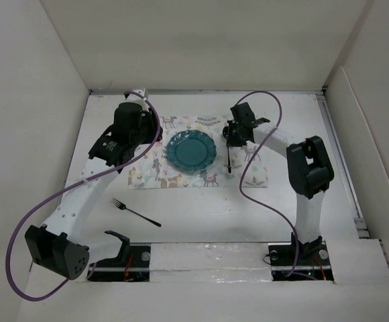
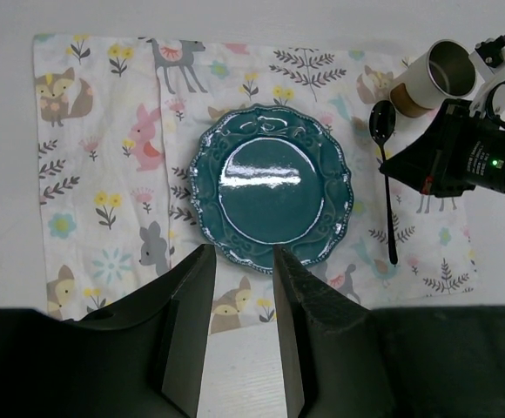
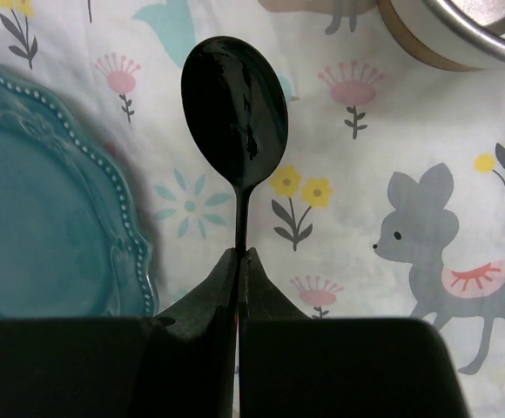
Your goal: Set the dinner table for one person
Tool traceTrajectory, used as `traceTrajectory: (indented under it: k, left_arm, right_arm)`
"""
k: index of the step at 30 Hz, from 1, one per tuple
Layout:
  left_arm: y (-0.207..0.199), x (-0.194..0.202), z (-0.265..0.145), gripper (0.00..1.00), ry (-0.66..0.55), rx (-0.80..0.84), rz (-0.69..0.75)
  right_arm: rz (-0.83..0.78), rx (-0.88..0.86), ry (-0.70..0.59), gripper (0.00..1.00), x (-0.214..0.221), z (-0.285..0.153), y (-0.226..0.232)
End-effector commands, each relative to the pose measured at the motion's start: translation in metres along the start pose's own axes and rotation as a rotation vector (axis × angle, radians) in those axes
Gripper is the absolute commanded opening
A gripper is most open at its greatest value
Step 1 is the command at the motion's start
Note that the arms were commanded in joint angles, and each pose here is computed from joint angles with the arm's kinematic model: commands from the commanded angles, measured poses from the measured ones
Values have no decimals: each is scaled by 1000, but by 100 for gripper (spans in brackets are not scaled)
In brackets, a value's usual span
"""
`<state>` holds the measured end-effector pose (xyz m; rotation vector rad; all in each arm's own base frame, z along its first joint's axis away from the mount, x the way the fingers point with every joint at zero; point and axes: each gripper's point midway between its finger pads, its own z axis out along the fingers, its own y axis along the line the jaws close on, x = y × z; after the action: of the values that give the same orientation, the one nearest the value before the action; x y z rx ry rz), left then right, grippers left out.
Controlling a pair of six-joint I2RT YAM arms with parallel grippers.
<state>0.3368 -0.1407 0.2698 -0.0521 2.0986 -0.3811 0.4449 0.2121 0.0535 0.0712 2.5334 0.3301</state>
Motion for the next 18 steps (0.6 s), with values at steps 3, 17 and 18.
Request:
traceTrajectory:
  k: [3,17,18]
  left_arm:
    - [-3,-1,-3,30,-9,12,-22]
    - [-14,-23,-18,25,-41,49,-24]
    - [-18,-27,-20,12,-49,61,-28]
  right_arm:
    - [40,-4,-53,0,-23,6,7]
    - [-54,-48,-160,47,-35,-62,37]
    - [-89,-120,-186,32,-33,-84,59]
